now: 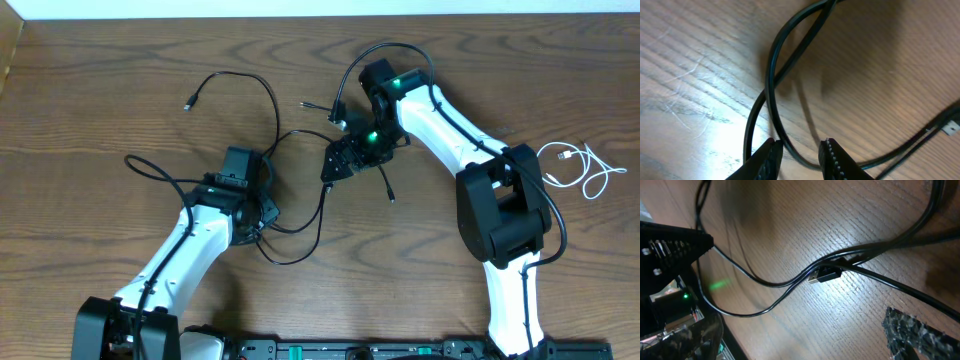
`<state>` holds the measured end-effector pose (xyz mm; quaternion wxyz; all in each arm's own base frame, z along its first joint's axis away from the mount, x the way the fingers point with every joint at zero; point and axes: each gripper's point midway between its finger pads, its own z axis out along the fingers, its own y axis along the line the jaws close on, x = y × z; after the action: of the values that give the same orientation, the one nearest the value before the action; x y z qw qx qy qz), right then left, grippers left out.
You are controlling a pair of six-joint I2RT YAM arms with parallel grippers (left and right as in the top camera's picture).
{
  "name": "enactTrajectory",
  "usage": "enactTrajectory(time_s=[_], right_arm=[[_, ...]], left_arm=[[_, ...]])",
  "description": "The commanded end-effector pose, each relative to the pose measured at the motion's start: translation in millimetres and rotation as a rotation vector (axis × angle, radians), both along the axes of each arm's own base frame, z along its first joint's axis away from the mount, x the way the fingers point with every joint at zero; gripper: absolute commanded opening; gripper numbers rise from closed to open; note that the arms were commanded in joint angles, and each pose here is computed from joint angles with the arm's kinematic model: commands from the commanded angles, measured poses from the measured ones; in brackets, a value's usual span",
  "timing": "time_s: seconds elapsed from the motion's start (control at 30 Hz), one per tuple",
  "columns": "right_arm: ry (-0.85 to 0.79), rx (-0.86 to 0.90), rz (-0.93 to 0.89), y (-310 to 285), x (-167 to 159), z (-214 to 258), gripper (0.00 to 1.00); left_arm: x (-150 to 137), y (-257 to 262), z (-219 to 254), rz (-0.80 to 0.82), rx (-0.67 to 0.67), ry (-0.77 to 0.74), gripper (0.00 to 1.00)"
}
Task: Untangle cables
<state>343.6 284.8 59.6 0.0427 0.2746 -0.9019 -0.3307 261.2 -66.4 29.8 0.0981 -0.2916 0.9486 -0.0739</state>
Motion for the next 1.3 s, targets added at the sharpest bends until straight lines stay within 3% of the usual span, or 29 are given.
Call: enactTrajectory(time_s=[0.0, 1.27], right_arm=[[-0.006, 0.006, 0.016, 3, 0, -2, 0.99], [-0.006, 0.006, 0.016, 3, 0, -2, 0.99]], left_arm=[[-4, 9, -4, 0.033, 0.042, 0.004, 0.31], [-5, 10, -16, 0.063, 0.033, -0.017, 0.30]])
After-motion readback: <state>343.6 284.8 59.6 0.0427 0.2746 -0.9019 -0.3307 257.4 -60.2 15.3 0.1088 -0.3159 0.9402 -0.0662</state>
